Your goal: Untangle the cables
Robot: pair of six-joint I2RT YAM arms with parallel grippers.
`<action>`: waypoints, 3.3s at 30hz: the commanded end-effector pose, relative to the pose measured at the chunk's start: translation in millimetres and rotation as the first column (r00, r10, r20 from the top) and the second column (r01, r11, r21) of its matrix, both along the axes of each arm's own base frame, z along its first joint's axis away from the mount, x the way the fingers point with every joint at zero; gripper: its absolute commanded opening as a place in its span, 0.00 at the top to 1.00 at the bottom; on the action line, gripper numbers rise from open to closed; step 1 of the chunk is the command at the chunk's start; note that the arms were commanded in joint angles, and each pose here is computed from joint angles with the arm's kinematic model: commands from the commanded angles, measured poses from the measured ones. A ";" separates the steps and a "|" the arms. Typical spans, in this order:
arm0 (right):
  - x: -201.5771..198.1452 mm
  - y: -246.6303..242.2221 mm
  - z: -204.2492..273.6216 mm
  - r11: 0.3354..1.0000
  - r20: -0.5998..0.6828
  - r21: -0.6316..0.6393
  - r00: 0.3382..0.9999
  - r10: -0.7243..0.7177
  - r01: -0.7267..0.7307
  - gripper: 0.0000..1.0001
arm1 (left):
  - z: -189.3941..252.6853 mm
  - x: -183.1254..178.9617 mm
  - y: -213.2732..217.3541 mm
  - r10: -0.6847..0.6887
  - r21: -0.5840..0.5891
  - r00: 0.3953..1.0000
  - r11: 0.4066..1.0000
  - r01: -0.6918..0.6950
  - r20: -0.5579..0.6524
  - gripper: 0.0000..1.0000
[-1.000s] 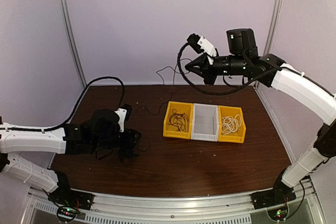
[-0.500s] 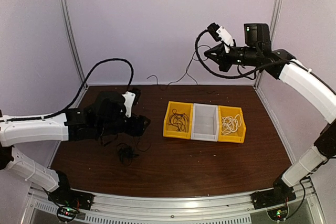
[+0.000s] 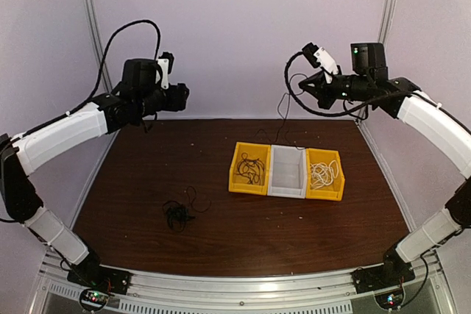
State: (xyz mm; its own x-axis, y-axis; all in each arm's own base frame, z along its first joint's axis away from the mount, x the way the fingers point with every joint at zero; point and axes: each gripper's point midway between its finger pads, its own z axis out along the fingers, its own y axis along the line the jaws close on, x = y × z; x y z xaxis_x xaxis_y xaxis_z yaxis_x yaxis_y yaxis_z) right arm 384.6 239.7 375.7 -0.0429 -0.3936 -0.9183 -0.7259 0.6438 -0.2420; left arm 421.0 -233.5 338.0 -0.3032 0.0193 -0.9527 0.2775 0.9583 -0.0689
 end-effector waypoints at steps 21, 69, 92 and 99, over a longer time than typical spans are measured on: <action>-9.1 -62.6 -75.8 0.986 -0.123 -0.128 0.985 -0.120 0.104 1.00 | 3.5 -30.6 38.9 0.021 -0.023 0.983 1.000 -0.017 0.184 0.34; -17.3 -36.5 -191.0 0.946 -0.308 -0.319 0.950 -0.046 -0.058 0.99 | -14.1 -26.2 30.2 -0.005 -0.022 0.990 1.000 0.008 0.144 0.33; 13.3 10.1 -319.9 0.881 -0.595 -0.443 0.790 -0.148 -0.168 1.00 | -11.5 -29.1 24.1 -0.039 -0.042 0.989 0.998 0.045 0.142 0.33; 9.3 12.8 -330.5 0.863 -0.608 -0.475 0.774 -0.178 -0.175 1.00 | -7.7 -31.0 27.0 -0.031 -0.045 0.987 0.998 0.038 0.155 0.33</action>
State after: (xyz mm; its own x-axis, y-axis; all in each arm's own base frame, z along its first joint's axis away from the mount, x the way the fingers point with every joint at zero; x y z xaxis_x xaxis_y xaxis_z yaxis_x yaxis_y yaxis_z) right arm 395.5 254.6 47.9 -0.5002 -0.7617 -0.4119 -0.8344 0.5512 -0.0059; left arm 389.8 -211.1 314.7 -0.2022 0.0165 -0.9792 0.3287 0.9430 -0.0519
